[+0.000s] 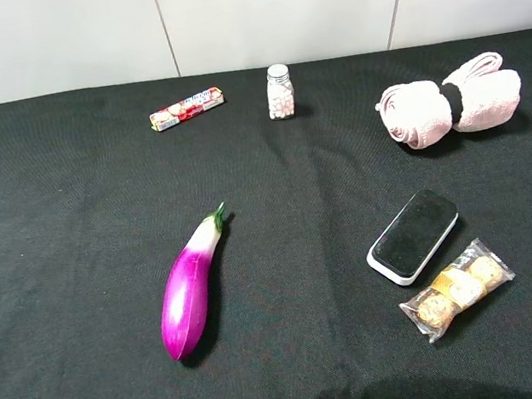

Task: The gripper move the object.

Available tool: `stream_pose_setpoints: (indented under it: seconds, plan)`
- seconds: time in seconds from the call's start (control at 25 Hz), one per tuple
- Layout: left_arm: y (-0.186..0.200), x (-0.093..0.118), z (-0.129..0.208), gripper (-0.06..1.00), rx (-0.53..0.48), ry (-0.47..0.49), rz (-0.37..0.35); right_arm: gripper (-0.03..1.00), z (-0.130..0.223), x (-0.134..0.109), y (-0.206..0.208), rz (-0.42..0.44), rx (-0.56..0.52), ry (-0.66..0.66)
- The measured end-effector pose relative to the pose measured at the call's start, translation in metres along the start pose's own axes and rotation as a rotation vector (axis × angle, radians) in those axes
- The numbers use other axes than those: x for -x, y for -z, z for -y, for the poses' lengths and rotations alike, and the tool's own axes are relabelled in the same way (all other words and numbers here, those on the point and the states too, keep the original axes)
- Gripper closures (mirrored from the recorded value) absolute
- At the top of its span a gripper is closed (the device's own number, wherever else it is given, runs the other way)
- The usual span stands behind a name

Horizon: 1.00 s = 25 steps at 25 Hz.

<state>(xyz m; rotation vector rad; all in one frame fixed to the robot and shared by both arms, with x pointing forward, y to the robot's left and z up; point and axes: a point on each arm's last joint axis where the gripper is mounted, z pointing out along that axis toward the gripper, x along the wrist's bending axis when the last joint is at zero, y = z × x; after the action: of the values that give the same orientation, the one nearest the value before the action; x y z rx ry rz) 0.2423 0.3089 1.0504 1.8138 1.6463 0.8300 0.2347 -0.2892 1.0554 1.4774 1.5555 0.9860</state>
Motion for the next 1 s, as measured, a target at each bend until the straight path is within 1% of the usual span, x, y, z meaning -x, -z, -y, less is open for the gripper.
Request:
stream_pose_setpoints:
  seconds: [0.16, 0.28, 1.0]
  plan:
    - [0.0, 0.002, 0.012, -0.05, 0.055, 0.021, -0.021, 0.27, 0.0, 0.0, 0.0, 0.0, 0.0, 0.0]
    - [0.003, 0.003, 0.016, -0.05, 0.11, 0.023, -0.022, 0.27, 0.0, 0.0, 0.0, 0.0, 0.0, 0.0]
    - [0.004, 0.004, 0.017, -0.05, 0.122, 0.003, -0.007, 0.27, 0.0, 0.0, 0.0, 0.0, 0.0, 0.0]
